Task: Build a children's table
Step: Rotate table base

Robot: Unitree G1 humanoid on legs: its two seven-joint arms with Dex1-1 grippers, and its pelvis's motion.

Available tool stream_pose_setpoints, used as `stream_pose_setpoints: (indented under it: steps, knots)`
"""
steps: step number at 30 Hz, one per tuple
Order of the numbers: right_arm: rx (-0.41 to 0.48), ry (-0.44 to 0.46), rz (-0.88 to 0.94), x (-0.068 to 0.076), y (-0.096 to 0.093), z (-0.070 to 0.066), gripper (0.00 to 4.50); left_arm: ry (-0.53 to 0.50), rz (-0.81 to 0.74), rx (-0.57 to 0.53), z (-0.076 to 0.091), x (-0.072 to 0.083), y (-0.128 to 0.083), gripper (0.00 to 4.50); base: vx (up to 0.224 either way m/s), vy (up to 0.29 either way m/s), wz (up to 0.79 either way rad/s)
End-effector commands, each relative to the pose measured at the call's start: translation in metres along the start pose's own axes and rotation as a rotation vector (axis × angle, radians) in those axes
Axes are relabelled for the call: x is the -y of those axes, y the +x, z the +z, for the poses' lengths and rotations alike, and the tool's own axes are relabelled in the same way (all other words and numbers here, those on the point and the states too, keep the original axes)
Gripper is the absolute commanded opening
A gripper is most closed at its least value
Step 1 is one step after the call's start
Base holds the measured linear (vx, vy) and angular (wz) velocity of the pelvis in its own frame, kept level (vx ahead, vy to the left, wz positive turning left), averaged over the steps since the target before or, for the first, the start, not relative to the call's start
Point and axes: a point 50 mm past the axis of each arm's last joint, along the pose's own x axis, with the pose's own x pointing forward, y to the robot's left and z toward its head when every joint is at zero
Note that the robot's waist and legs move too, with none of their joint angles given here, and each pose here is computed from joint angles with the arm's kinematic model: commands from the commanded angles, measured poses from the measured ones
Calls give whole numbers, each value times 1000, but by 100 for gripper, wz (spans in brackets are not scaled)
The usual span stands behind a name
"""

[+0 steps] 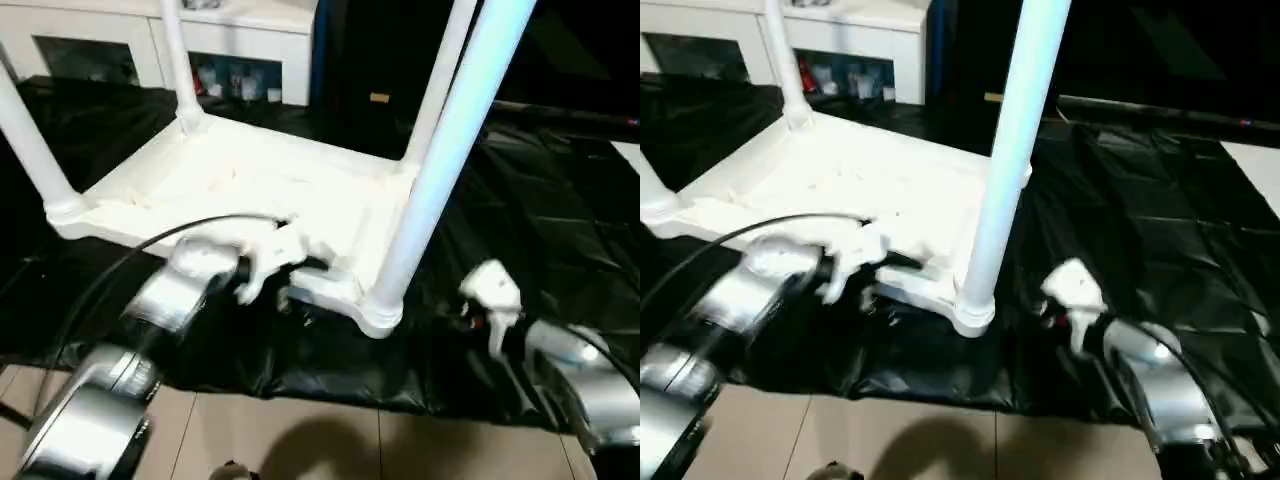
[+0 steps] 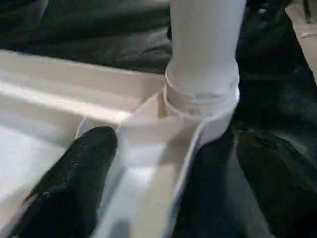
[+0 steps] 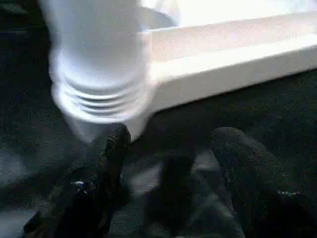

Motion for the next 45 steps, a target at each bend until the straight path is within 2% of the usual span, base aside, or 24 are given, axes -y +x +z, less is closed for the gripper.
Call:
stream_pose_setpoints:
  steps: [1,2,4,6,9,12,13,17,18,22,24,27,29,31,32,35,36,37,38,45]
  knots:
    - [-21,-23,29,-1,-3,0,311,17,-15,-31,0,-3,6,410,0,0,0]
    - [-22,-25,32,-1,-4,0,311,20,-13,-34,1,-4,7,410,0,0,0]
    - [-23,-30,38,-2,-5,0,311,19,-20,-50,0,-6,9,374,0,0,0]
    - [-23,-30,40,-2,-6,1,311,20,-24,-55,-1,-7,10,371,0,0,0]
    - [-33,-38,46,-3,-9,0,311,16,-53,-93,-6,-8,11,329,0,0,0]
    - [-38,-39,55,-5,-11,-1,311,6,-64,-125,-11,-8,11,320,0,0,0]
    - [-39,-39,58,-5,-11,-1,311,4,-68,-133,-12,-8,10,285,0,0,0]
    - [-49,-46,66,-8,-13,-3,311,-8,-50,-134,-14,-10,11,279,0,0,0]
    - [-50,-47,66,-8,-13,-3,311,-9,-49,-136,-14,-10,11,249,0,0,0]
    - [-54,-47,68,-9,-14,-3,311,-11,-48,-154,-16,-11,11,233,0,0,0]
    - [-59,-47,69,-9,-15,-4,311,-15,-48,-153,-15,-11,11,204,0,0,0]
    - [-62,-47,68,-9,-15,-4,311,-16,-48,-157,-15,-12,11,196,0,0,0]
    - [-64,-49,69,-9,-14,-4,311,-15,-49,-172,-17,-12,11,158,0,0,0]
    - [-65,-49,71,-10,-14,-4,311,-18,-48,-178,-18,-12,10,155,0,0,0]
    - [-65,-49,73,-10,-13,-4,311,-30,-49,-164,-17,-12,10,156,0,0,0]
    - [-65,-50,79,-9,-12,-3,311,-75,-58,-141,-17,-11,11,111,0,0,0]
    - [-65,-51,80,-9,-11,-3,311,-81,-63,-145,-18,-11,11,111,0,0,0]
    - [-65,-56,86,-8,-10,-2,311,-116,-81,-173,-24,-8,11,106,0,0,0]
    - [-65,-56,86,-8,-10,-2,311,-116,-81,-173,-24,-8,11,81,0,0,0]
    - [-60,-53,102,-6,-6,0,311,-177,-61,-280,-39,-4,7,51,0,0,0]
